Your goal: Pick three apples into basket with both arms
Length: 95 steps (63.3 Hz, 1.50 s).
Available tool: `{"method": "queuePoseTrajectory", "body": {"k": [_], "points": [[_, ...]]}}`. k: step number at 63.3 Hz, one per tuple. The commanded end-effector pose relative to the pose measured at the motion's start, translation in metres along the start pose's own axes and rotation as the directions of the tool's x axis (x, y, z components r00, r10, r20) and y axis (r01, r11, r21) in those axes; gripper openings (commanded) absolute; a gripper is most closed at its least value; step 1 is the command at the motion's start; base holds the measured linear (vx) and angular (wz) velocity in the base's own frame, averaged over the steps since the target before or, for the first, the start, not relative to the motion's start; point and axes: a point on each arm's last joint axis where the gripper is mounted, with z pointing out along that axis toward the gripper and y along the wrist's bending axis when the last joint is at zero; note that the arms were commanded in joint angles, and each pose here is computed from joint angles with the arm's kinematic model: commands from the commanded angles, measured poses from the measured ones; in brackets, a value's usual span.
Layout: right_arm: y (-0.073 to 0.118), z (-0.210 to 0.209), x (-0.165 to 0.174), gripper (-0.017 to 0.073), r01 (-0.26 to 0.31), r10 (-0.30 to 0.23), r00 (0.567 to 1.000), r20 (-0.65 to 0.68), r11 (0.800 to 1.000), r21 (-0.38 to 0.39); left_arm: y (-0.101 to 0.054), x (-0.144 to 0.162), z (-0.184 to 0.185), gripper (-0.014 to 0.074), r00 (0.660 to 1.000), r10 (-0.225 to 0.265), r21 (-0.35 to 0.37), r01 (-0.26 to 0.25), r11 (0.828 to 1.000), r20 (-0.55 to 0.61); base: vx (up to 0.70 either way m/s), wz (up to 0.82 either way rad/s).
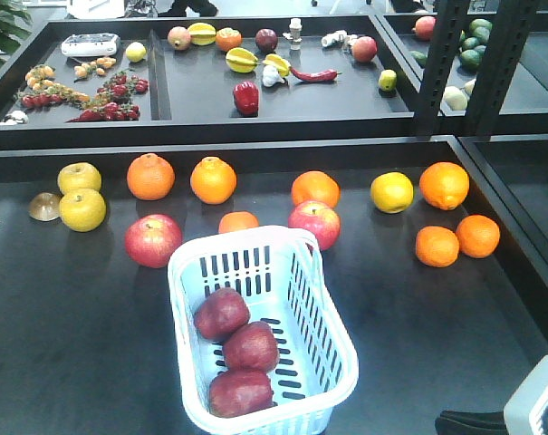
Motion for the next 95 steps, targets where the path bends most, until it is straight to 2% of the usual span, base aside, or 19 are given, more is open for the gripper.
{"method": "queuePoseTrajectory", "body": {"k": [1,51,59,69,78,83,90,95], "points": [[-0.002,-0.004,-0.013,-0.0005,0.004,-0.006,0.997,0.082,1.000,0.026,-0.002,-0.015,-0.003,-0.0006,0.994,-0.006,0.012,0.004,1.000,0.106,0.00,0.00],[-0.002,-0.004,-0.011,-0.0005,0.004,-0.005,0.997,0.071,1.000,0.022,-0.002,-0.015,-0.003,-0.0006,0.994,-0.006,0.013,0.005,1.000,0.106,0.00,0.00],[-0.003,-0.004,-0.004,-0.0005,0.066,-0.069,0.996,0.062,0.997,0.049,-0.002,-0.015,-0.003,-0.0006,0.994,-0.006,0.013,0.005,1.000,0.106,0.00,0.00],[-0.004,-0.002,0.024,-0.0005,0.063,-0.080,0.983,0.163,0.993,0.103,-0.002,-0.015,-0.003,-0.0006,0.994,-0.006,0.013,0.005,1.000,0.106,0.00,0.00],[-0.004,-0.009,0.039,-0.0005,0.008,-0.058,0.946,0.319,0.988,0.156,-0.002,-0.015,-0.003,-0.0006,0.994,-0.006,0.013,0.005,1.000,0.106,0.00,0.00],[-0.008,-0.012,0.045,-0.0005,-0.076,-0.004,0.931,0.365,0.976,0.203,-0.002,-0.015,-0.003,-0.0006,0.994,-0.006,0.013,0.005,1.000,0.106,0.00,0.00],[-0.015,-0.018,0.052,-0.0005,-0.198,0.058,0.901,0.430,0.937,0.289,-0.002,-0.015,-0.003,-0.0006,0.994,-0.006,0.013,0.005,1.000,0.106,0.00,0.00],[-0.018,-0.019,0.058,-0.0005,-0.244,0.068,0.887,0.457,0.909,0.339,-0.002,-0.015,-0.003,-0.0006,0.994,-0.006,0.013,0.005,1.000,0.106,0.00,0.00]]}}
